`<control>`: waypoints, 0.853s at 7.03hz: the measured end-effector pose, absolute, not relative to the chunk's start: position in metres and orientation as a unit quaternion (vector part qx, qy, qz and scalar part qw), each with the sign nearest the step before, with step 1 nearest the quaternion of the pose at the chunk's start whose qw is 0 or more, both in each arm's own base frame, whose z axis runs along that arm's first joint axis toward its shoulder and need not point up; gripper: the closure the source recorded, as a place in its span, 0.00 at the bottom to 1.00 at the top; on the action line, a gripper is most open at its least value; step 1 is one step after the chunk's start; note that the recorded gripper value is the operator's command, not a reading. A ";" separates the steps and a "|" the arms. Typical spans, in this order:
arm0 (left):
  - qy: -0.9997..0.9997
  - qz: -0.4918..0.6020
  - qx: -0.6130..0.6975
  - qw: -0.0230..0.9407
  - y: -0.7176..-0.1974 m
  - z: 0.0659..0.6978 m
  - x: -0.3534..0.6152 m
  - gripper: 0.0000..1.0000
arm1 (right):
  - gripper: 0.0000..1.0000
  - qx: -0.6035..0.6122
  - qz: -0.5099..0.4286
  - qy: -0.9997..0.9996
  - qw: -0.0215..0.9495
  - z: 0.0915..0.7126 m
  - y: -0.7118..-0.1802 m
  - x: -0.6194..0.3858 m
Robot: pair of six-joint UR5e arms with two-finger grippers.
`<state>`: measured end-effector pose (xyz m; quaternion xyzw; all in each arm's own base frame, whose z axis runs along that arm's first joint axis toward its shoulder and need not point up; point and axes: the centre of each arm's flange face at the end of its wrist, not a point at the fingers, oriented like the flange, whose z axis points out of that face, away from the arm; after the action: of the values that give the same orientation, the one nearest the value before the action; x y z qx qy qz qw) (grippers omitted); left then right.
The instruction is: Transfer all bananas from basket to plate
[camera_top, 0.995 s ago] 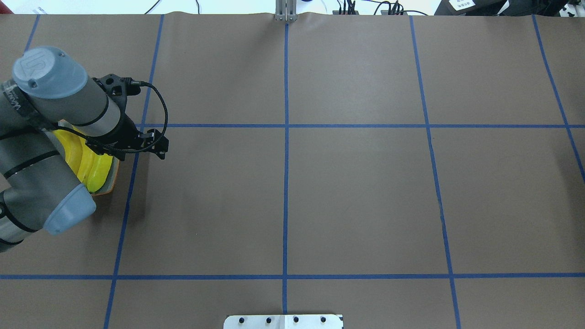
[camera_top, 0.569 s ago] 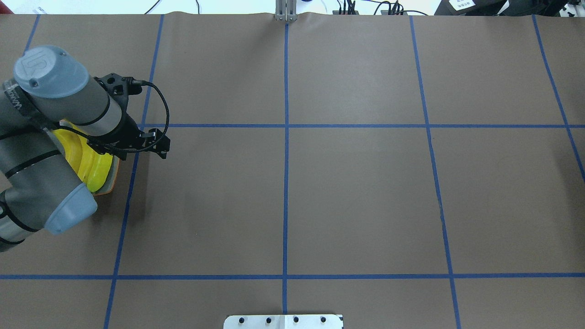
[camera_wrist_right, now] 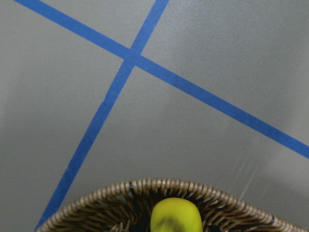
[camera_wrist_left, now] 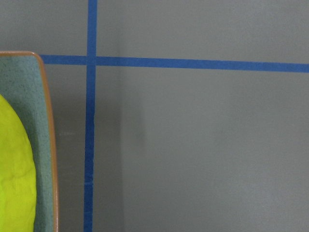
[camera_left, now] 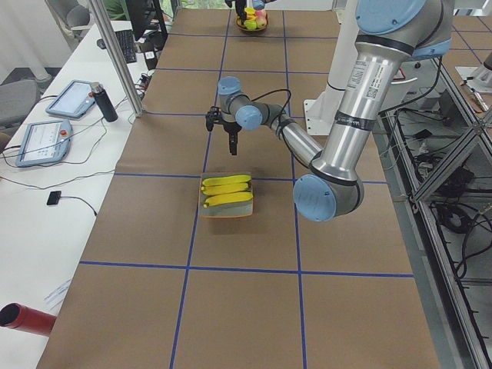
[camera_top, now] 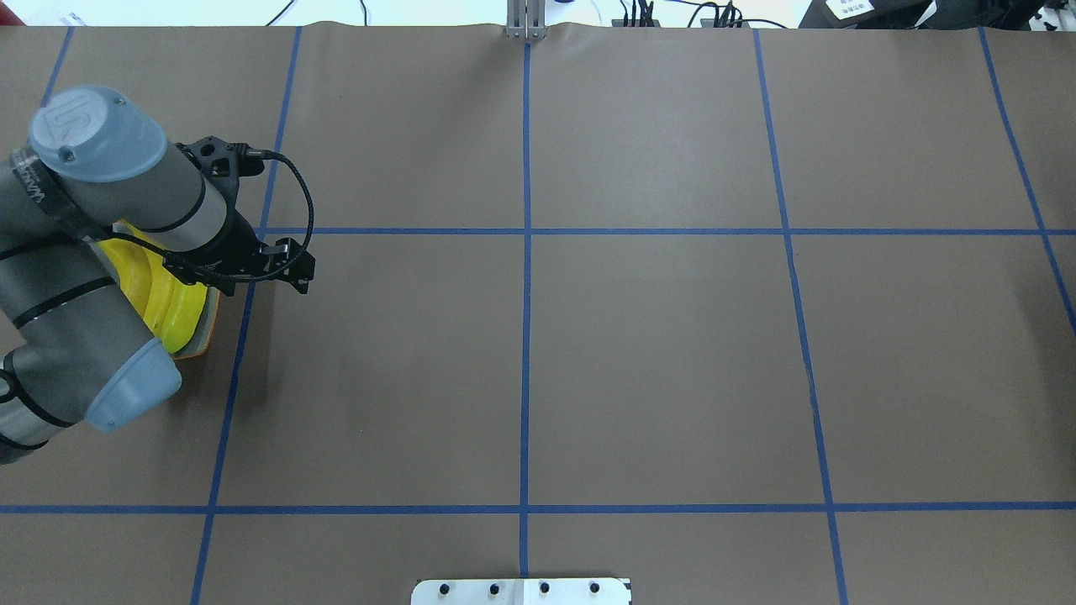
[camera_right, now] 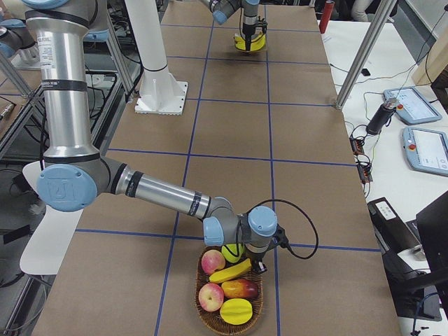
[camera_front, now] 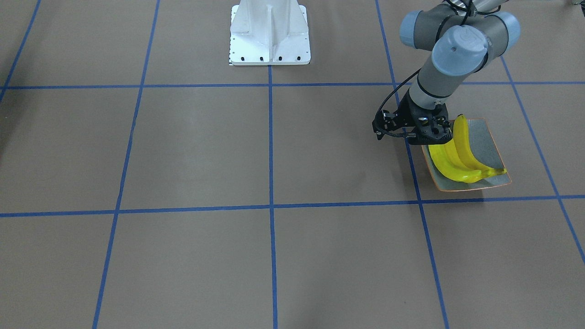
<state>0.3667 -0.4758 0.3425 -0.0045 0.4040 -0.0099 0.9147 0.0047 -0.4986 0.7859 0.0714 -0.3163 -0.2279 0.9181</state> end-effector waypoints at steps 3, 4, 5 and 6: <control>0.405 -0.011 -0.004 0.914 -0.478 0.339 0.369 0.00 | 0.48 0.067 -0.227 -0.311 0.920 0.790 -0.498 0.005; 0.405 -0.011 -0.004 0.914 -0.478 0.338 0.369 0.00 | 0.47 0.067 -0.228 -0.312 0.920 0.790 -0.498 0.004; 0.405 -0.011 -0.004 0.914 -0.478 0.338 0.369 0.00 | 0.47 0.068 -0.228 -0.312 0.920 0.789 -0.498 0.003; 0.405 -0.011 -0.004 0.914 -0.478 0.338 0.369 0.00 | 0.47 0.068 -0.229 -0.313 0.919 0.788 -0.499 0.003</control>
<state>0.3690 -0.4784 0.3383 -0.0039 0.4053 -0.0113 0.9141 0.0028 -0.4987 0.7882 0.0685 -0.3127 -0.2290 0.9193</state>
